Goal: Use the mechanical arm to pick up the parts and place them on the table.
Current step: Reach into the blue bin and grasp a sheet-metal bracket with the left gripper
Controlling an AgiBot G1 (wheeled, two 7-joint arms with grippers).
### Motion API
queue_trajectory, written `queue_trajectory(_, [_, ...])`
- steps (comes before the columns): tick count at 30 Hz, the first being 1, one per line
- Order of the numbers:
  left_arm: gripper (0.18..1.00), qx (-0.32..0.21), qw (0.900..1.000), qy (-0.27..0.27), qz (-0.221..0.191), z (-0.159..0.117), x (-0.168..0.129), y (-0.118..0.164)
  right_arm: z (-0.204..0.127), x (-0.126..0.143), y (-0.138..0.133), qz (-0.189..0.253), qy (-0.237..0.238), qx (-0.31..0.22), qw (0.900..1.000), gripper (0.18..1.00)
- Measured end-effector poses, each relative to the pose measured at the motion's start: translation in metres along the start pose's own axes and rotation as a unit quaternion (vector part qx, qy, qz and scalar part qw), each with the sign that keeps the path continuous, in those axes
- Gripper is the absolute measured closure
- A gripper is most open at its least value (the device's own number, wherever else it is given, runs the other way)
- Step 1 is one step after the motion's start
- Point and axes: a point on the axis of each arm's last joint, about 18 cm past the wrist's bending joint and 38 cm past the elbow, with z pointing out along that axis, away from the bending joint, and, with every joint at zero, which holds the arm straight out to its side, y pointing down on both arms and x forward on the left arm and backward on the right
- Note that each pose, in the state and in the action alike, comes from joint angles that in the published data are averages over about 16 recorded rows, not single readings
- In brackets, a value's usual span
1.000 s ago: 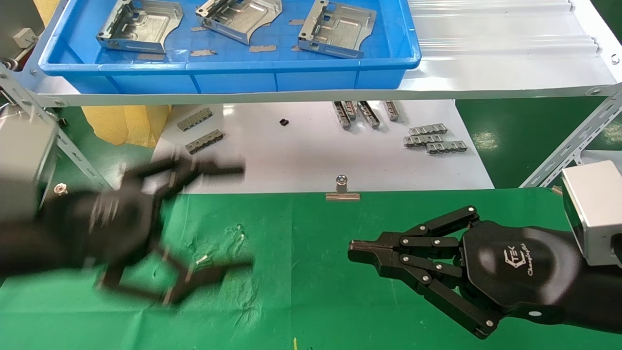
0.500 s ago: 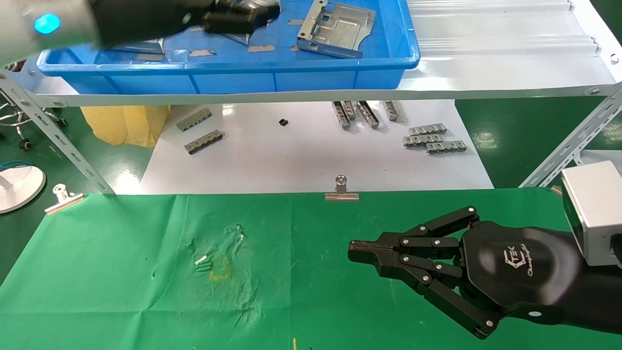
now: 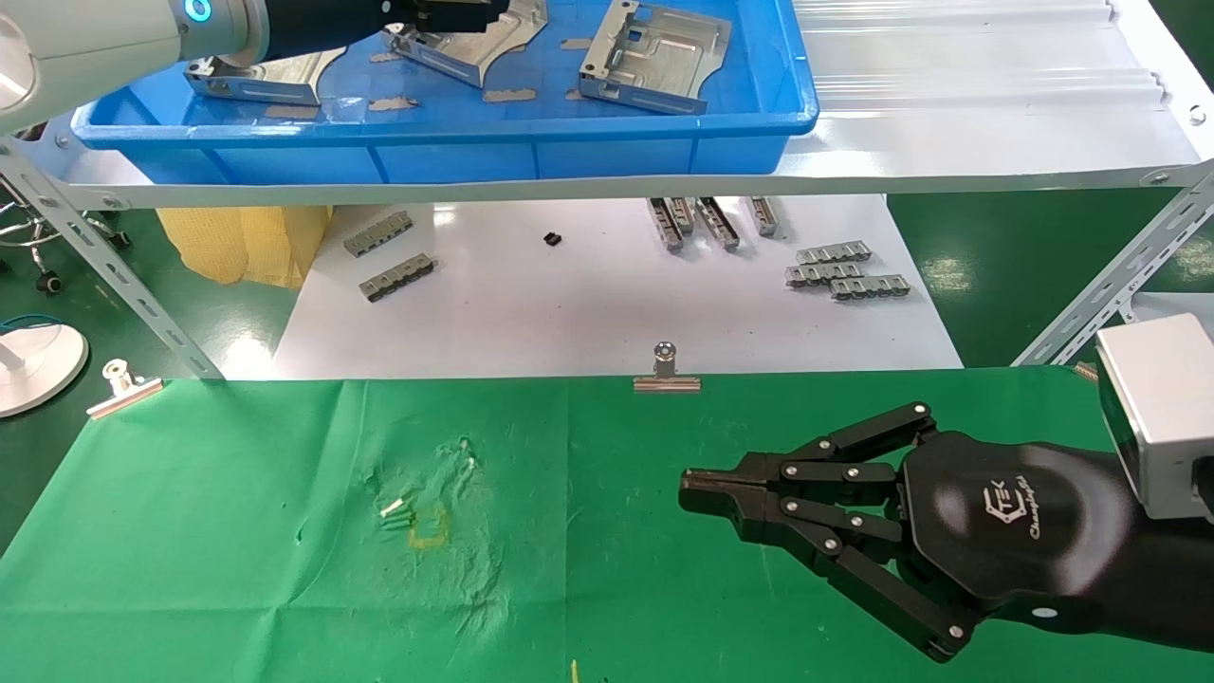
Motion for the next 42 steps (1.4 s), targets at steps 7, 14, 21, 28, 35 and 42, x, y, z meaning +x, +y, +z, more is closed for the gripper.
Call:
queue_trajectory(7, [0.236,-0.017,0.9996,-0.022,-0.004,0.001,-0.007,0.006,0.0,0.0,0.0,0.0,0.0,0.0,1.0,0.946])
queue_trajectory(14, [0.33,-0.027,0.9989,-0.037,0.001,0.001,-0.012,0.012,0.0,0.0,0.0,0.0,0.0,0.0,1.0,0.866])
queue_trajectory(21, [0.469,-0.034,0.9983,-0.047,0.005,0.001,-0.015,0.017,0.0,0.0,0.0,0.0,0.0,0.0,1.0,0.737])
queue_trajectory(28, [0.638,-0.039,0.998,-0.051,0.006,0.001,-0.016,0.021,0.0,0.0,0.0,0.0,0.0,0.0,1.0,0.563])
queue_trajectory(35, [0.795,-0.04,0.9978,-0.053,0.008,0.001,-0.016,0.021,0.0,0.0,0.0,0.0,0.0,0.0,1.0,0.402])
queue_trajectory(42, [0.878,-0.024,0.9986,-0.045,0.016,-0.002,-0.017,0.01,0.0,0.0,0.0,0.0,0.0,0.0,1.0,0.284])
